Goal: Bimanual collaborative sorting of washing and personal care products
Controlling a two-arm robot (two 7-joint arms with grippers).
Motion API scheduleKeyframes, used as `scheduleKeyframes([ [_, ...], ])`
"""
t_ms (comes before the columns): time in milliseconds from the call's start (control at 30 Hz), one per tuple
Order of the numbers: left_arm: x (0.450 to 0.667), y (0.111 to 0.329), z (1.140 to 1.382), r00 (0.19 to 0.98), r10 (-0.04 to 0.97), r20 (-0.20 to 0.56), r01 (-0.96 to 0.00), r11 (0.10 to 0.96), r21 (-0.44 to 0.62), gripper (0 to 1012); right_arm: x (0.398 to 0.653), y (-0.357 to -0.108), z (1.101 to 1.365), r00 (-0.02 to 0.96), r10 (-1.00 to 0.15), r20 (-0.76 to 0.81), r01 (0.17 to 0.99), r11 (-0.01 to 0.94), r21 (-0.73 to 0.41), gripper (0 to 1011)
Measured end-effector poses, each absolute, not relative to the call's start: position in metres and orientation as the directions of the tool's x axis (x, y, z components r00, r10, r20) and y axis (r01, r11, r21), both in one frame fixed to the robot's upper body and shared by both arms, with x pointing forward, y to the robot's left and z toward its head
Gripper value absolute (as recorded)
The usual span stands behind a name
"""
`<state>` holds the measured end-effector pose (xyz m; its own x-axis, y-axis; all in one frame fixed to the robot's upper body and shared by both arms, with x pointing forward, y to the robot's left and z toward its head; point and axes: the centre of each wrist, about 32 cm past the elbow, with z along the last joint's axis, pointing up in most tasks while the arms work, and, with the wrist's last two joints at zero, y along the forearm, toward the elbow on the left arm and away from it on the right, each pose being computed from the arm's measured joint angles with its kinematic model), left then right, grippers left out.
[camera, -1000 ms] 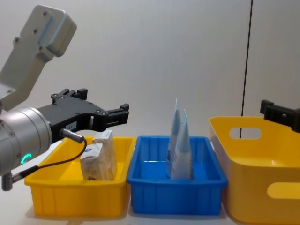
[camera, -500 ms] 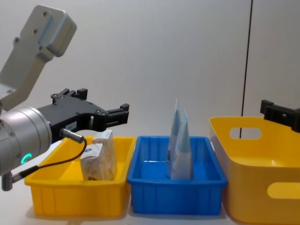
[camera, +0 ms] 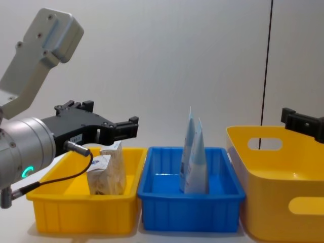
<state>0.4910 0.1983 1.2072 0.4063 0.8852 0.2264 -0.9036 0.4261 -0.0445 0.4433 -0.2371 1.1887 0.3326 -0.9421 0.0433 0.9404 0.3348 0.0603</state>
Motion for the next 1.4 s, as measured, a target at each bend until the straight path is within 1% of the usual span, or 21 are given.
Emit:
scheduleKeyframes([
  [333,0.487,0.197,1.213,0.401,0.898,0.182,-0.916,0.398,0.055,1002,0.443,-0.237,1.189,0.333,-0.942,0.043,0.94,0.335,0.06,1002],
  [500,0.485,0.196,1.215,0.374,0.915,0.153,-0.926,0.359,0.117,1003,0.443,-0.237,1.189,0.333,-0.942,0.043,0.94,0.335,0.06,1002],
  [700,0.485,0.195,1.215,0.347,0.929,0.126,-0.931,0.326,0.161,1002,0.443,-0.237,1.189,0.333,-0.942,0.043,0.94,0.335,0.06,1002],
  [867,0.488,0.195,1.21,0.319,0.943,0.095,-0.933,0.295,0.204,1003,0.443,-0.237,1.189,0.333,-0.942,0.043,0.94,0.335,0.06,1002],
  [1400,0.502,0.196,1.201,0.285,0.958,0.033,-0.93,0.269,0.249,1002,0.443,-0.237,1.189,0.333,-0.942,0.043,0.94,0.335,0.06,1002],
])
